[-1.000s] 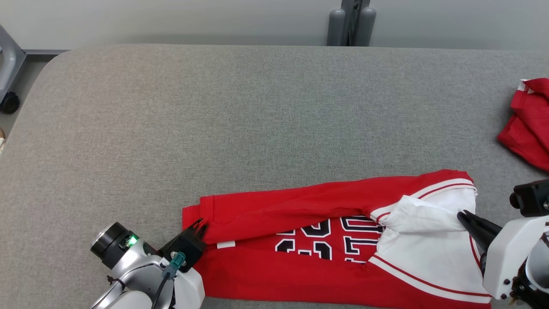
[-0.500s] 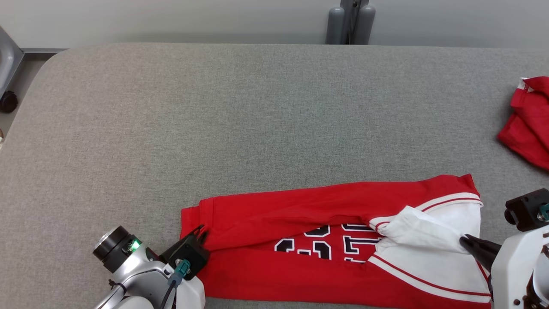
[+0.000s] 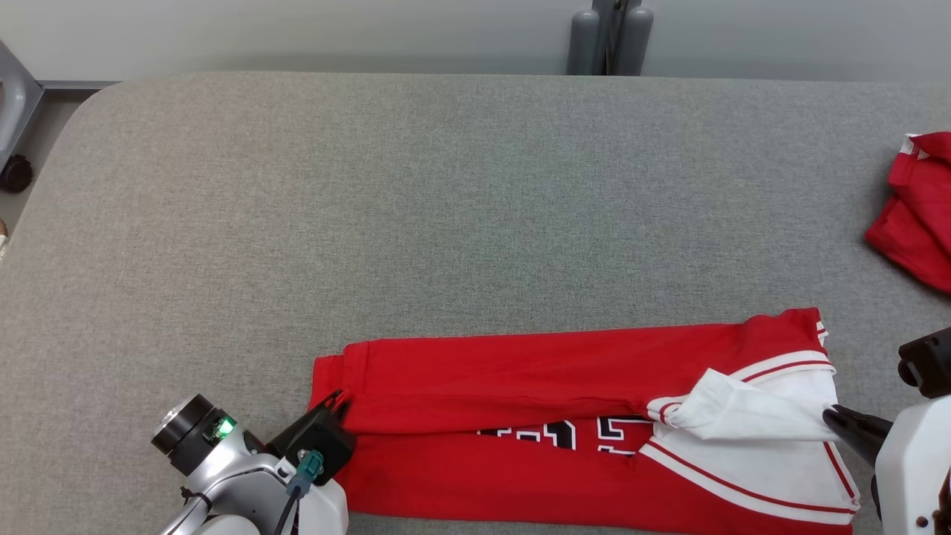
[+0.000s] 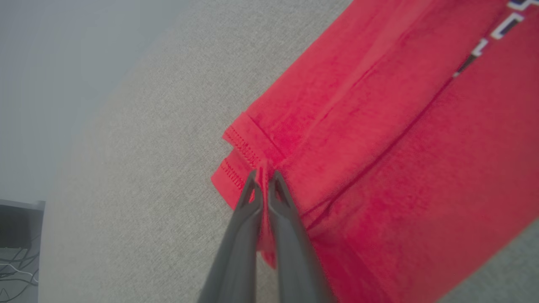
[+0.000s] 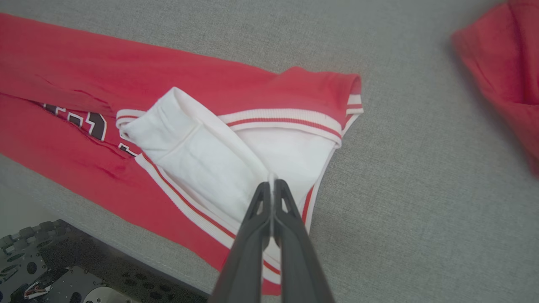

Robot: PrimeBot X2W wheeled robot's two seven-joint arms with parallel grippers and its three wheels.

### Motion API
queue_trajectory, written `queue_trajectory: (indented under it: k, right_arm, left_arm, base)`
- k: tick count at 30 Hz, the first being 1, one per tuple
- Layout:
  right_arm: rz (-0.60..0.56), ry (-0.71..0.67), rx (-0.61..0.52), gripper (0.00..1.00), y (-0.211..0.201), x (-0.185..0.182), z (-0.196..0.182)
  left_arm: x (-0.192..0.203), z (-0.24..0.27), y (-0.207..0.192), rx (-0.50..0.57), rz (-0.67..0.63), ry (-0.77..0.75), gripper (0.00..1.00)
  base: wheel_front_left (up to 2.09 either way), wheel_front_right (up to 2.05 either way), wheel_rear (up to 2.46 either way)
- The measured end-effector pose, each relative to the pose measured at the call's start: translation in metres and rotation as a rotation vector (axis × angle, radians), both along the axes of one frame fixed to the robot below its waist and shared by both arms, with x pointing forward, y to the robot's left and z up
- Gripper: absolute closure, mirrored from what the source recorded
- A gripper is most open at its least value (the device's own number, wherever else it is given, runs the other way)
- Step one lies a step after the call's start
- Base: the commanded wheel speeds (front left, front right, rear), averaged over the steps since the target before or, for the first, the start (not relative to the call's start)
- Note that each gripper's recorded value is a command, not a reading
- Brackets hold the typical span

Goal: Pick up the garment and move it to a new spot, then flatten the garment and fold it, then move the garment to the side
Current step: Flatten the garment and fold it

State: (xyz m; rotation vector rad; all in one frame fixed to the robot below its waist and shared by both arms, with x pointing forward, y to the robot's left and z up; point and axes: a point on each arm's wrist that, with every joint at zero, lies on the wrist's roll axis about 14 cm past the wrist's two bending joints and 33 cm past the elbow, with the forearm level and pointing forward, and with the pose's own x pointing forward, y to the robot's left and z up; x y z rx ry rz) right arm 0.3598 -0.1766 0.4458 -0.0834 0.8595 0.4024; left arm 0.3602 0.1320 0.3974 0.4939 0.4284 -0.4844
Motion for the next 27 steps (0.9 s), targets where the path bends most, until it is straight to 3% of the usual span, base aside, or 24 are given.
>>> queue_trajectory:
  k: [6,11,14,15,16,17,18,20,21,27]
  right_arm:
    - [-0.006,-0.001,-0.001,1.00,-0.002,0.002,0.001]
    - [0.003,0.128,-0.010,1.00,-0.003,-0.021,-0.012]
    - [0.002,0.127,-0.023,1.00,-0.006,-0.021,-0.009]
    - [0.000,0.127,-0.022,0.89,-0.006,-0.021,-0.009]
    - [0.001,0.126,-0.019,0.32,-0.006,-0.022,-0.009]
    - [-0.003,0.125,-0.014,0.00,-0.005,-0.022,-0.009]
    - [-0.002,0.125,-0.012,0.00,-0.004,-0.022,-0.009]
    - [0.001,0.128,-0.013,0.00,-0.003,-0.023,-0.009]
    - [0.002,0.129,-0.013,0.00,-0.003,-0.024,-0.009]
    - [0.001,0.153,-0.021,0.00,-0.006,-0.031,-0.009]
  left_arm:
    - [0.000,0.001,0.002,0.000,0.009,-0.008,1.00]
    - [-0.002,0.004,0.001,0.003,0.000,-0.008,1.00]
    - [-0.008,0.003,-0.005,0.004,-0.020,0.013,1.00]
    - [-0.010,0.002,-0.006,0.004,-0.021,0.024,1.00]
    - [-0.012,0.000,-0.006,0.005,-0.022,0.037,1.00]
    - [-0.015,-0.003,-0.006,0.005,-0.014,0.058,1.00]
    - [-0.018,-0.006,-0.005,0.007,-0.009,0.086,0.96]
    - [-0.021,-0.009,-0.003,0.017,-0.001,0.106,0.16]
    - [-0.022,-0.010,-0.002,0.021,0.007,0.114,0.00]
    - [-0.022,-0.006,0.005,0.033,0.045,0.097,0.00]
  base:
    - [0.00,0.00,0.00]
    - [0.00,0.00,0.00]
    - [0.00,0.00,0.00]
    - [0.00,0.00,0.00]
    - [0.00,0.00,0.00]
    - [0.00,0.00,0.00]
    - [0.00,0.00,0.00]
    - [0.00,0.00,0.00]
    - [0.00,0.00,0.00]
    - [0.00,0.00,0.00]
